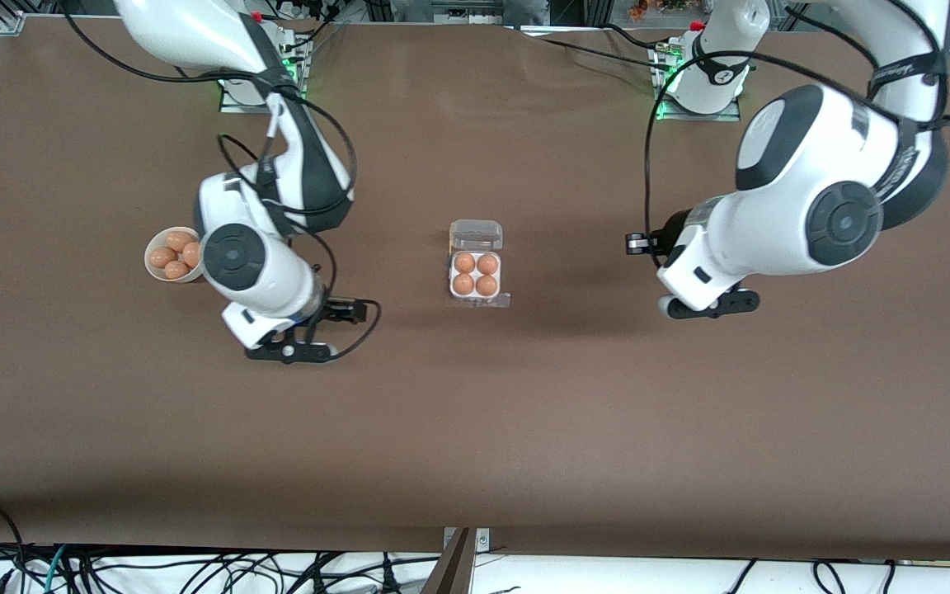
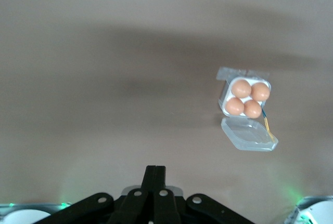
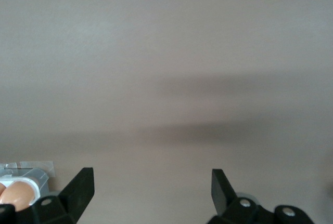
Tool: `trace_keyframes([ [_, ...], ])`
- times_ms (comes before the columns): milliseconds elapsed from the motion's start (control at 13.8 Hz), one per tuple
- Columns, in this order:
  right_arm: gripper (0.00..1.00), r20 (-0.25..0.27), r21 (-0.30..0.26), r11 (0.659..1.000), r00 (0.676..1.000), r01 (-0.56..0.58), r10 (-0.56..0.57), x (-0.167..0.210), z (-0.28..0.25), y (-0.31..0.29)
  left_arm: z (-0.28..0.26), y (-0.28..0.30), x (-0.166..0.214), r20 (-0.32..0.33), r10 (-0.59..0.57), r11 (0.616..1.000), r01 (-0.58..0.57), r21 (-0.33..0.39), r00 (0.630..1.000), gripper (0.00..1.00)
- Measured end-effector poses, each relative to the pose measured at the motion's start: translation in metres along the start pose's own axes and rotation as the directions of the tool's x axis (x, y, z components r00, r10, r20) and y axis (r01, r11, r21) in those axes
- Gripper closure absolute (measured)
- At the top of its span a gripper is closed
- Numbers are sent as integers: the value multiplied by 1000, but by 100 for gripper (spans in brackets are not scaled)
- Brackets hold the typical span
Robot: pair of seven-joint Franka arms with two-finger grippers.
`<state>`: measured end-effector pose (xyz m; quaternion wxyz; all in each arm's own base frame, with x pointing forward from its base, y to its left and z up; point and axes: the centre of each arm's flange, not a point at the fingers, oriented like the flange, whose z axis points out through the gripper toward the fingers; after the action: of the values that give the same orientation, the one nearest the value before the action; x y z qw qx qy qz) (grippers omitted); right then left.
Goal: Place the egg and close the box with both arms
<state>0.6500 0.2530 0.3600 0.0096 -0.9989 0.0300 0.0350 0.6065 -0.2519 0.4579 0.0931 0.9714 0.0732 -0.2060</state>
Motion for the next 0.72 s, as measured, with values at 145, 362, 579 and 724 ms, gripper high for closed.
trace_keyframes([
  [145,0,-21,54,999,1000,-6,7,1,-46,42,30,24,-1,53,-36,999,36,5,998,99],
  [362,0,-93,71,997,996,-1,8,-23,-124,115,74,64,-13,112,-92,995,88,45,989,99],
  [579,0,-111,74,997,994,-9,18,-61,-176,163,113,102,-34,146,-86,993,72,95,986,99],
  [724,0,-127,82,996,991,-29,39,-79,-203,185,137,122,-46,168,-62,992,42,121,984,99],
])
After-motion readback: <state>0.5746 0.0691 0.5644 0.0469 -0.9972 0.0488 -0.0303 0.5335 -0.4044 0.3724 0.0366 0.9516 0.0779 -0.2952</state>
